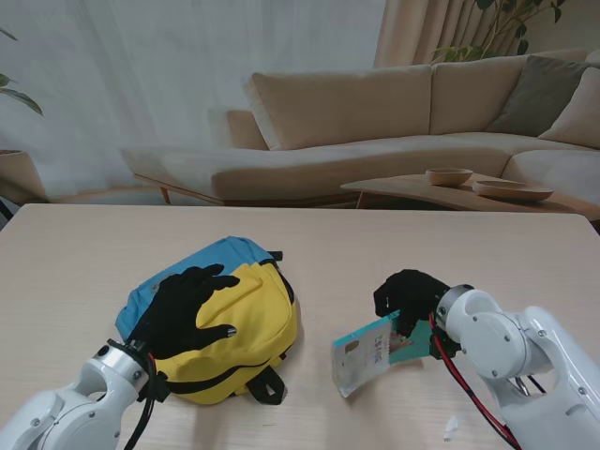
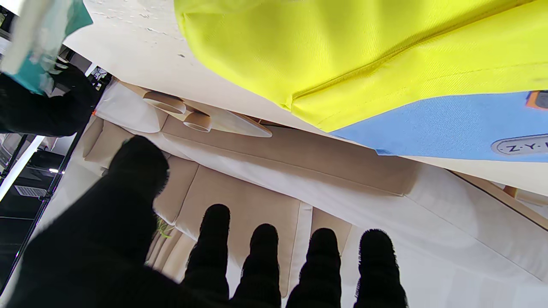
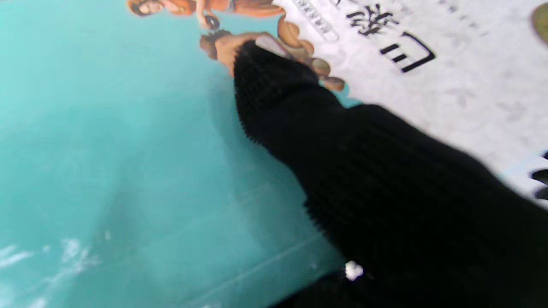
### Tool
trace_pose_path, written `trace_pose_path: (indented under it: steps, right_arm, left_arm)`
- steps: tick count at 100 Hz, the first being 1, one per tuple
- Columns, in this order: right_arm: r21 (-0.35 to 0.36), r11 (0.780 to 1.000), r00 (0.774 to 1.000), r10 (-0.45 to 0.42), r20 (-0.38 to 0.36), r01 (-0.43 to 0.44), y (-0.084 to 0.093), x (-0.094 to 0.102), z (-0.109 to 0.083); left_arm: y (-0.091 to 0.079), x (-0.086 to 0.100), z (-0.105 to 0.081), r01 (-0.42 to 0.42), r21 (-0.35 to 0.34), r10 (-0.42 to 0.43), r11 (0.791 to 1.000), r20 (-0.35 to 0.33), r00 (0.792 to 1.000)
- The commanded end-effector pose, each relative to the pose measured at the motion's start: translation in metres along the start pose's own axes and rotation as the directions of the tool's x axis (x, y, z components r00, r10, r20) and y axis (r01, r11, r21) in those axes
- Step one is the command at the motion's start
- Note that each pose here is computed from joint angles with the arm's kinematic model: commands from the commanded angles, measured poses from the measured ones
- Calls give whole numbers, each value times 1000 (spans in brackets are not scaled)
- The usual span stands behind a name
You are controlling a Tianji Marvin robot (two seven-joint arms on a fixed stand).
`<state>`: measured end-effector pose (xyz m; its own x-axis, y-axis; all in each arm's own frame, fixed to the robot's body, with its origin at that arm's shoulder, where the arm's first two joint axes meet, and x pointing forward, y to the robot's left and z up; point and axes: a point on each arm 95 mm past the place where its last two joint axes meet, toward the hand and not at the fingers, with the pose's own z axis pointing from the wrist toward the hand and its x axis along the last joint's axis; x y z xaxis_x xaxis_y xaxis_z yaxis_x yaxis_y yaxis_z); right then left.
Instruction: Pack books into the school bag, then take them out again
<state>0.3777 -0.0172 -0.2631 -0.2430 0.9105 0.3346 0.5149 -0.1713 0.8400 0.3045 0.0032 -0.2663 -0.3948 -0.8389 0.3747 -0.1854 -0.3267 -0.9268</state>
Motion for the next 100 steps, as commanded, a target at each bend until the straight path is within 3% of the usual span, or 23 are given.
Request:
trace_pose_path:
  steps: [1,26,36,49,67,80,86,100]
  right_arm:
    - [-21,999,999,-37,35,38,-4,-6,9]
    - [12,988,977,-152,151,152,-5,-21,32]
    - [-59,983,973,-161,167,173,-9,-23,41]
    - [-141,955,954,-231,189,260,-15,-27,50]
    - [-220,902,923,-332,195,371,-21,-31,57]
    - [-284,828,875,-440,205,483,-24,-35,64]
    - [-277,806,851,-481,211,524,-26,-36,66]
    - [-238,777,811,-541,221,583,-31,-41,71]
  left_arm:
    - [2,3,-2,8,-14,-8,1000,-3,1000]
    - [1,3,-4,7,-3,-7,1000,1,1000]
    - [1,2,-4,7,3,-7,1000,1,1000]
    - [1,3,-4,6,-1,-6,1000,4,1000]
    - [1,2,-4,4,-4,-4,1000,4,1000]
    - [1,2,-3,3,-4,-3,1000,4,1000]
    - [1,2,-3,3,-6,-3,1000,4,1000]
    - [1,2,-3,3,-4,-3,1000,4,1000]
